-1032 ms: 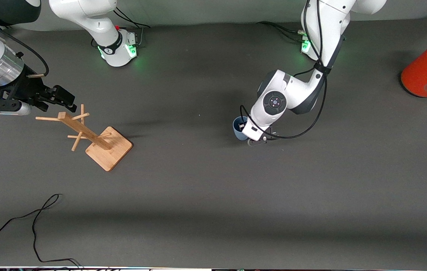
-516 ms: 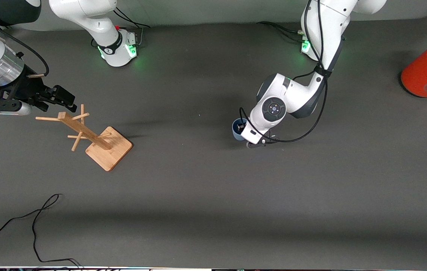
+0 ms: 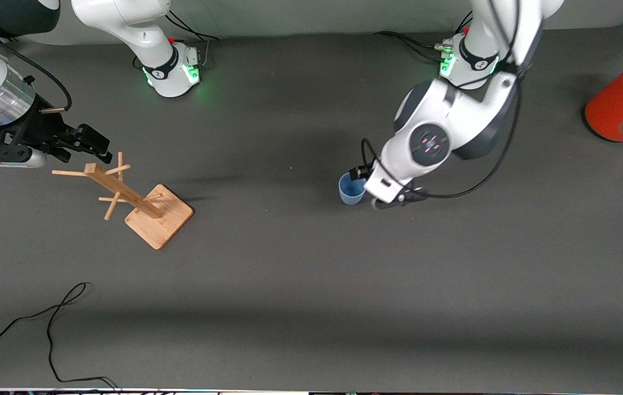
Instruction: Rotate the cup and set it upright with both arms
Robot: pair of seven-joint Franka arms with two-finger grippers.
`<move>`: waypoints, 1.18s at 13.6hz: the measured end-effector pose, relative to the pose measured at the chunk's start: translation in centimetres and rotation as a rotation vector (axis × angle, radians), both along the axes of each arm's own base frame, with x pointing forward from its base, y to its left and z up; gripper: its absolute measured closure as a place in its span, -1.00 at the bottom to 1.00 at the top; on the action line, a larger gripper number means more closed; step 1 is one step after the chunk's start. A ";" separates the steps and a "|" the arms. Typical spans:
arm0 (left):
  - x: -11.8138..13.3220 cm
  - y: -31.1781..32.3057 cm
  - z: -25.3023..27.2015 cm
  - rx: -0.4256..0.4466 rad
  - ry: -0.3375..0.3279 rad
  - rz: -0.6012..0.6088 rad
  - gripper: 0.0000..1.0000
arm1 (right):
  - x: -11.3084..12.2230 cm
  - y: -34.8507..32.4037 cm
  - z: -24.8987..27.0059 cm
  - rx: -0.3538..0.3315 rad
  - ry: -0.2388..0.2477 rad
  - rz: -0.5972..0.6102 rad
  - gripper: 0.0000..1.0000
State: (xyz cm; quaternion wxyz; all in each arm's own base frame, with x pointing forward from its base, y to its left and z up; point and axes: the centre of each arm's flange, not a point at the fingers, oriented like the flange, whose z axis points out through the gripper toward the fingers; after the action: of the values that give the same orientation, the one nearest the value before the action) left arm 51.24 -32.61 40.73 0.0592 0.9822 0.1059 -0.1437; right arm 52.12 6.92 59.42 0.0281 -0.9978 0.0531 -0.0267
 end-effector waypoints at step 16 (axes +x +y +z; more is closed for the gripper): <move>3.6 29.7 17.6 0.084 -0.195 -0.165 -1.00 | -0.5 1.0 0.6 -0.062 -0.004 0.023 -1.00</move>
State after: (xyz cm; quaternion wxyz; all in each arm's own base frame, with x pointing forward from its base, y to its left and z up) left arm 54.81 -2.94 58.32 0.0160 0.9984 0.0246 -0.0476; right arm 51.61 7.88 59.97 -0.0025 -0.9987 0.0407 -0.0299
